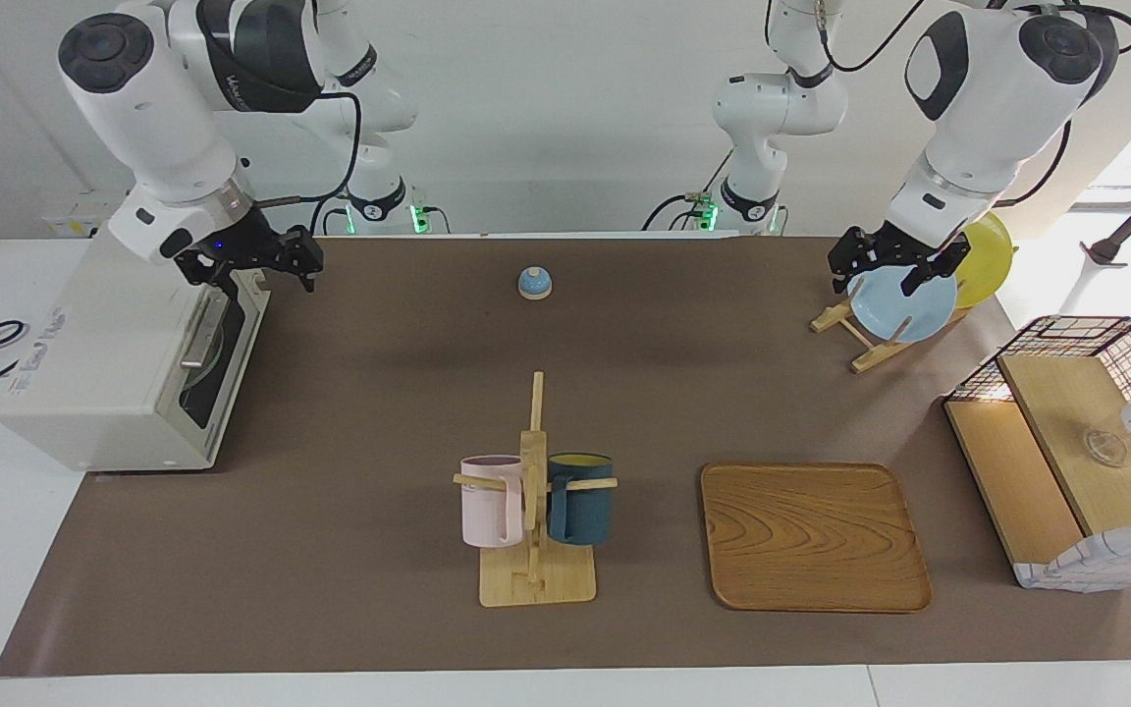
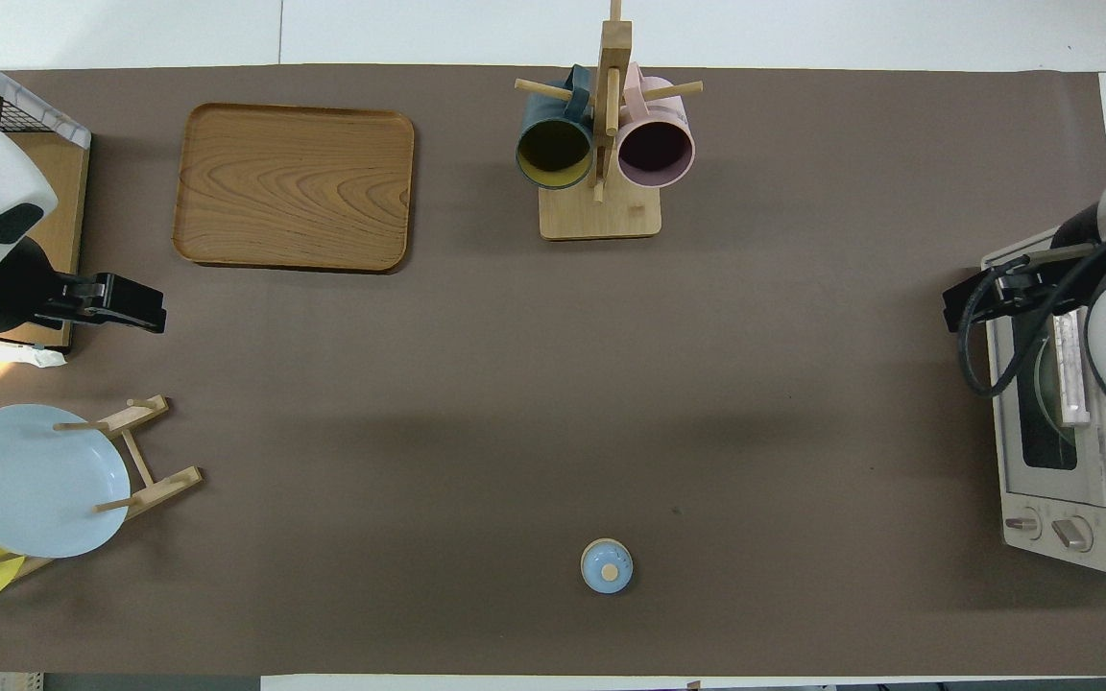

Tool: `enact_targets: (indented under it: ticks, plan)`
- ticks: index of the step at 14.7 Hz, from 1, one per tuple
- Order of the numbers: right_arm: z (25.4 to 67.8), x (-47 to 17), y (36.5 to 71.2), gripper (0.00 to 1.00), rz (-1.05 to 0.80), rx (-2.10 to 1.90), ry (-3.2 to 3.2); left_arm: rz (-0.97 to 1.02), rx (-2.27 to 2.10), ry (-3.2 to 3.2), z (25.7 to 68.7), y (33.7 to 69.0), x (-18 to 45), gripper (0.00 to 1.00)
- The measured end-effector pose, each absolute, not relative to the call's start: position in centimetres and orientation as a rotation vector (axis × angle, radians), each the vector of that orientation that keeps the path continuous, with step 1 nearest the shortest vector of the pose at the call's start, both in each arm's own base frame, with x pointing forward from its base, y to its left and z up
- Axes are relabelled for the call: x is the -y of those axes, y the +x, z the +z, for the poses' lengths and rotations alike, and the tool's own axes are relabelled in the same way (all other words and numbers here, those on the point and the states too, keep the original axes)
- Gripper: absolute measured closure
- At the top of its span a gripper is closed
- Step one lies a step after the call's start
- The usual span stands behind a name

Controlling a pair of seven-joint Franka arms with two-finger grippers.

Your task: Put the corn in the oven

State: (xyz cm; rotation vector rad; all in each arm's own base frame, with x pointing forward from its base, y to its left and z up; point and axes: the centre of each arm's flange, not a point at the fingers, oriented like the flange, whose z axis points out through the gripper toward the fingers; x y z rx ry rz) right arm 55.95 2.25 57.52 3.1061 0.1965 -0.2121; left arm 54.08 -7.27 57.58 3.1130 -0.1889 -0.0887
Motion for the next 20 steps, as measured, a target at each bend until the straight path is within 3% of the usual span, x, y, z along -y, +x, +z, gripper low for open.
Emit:
enact_targets:
  ticks: [20]
  plan:
    - [58.1, -1.3, 55.7, 0.0, -0.181, -0.146, 3.108, -0.089, 0.189, 3.113, 57.6, 54.1, 7.3, 0.0]
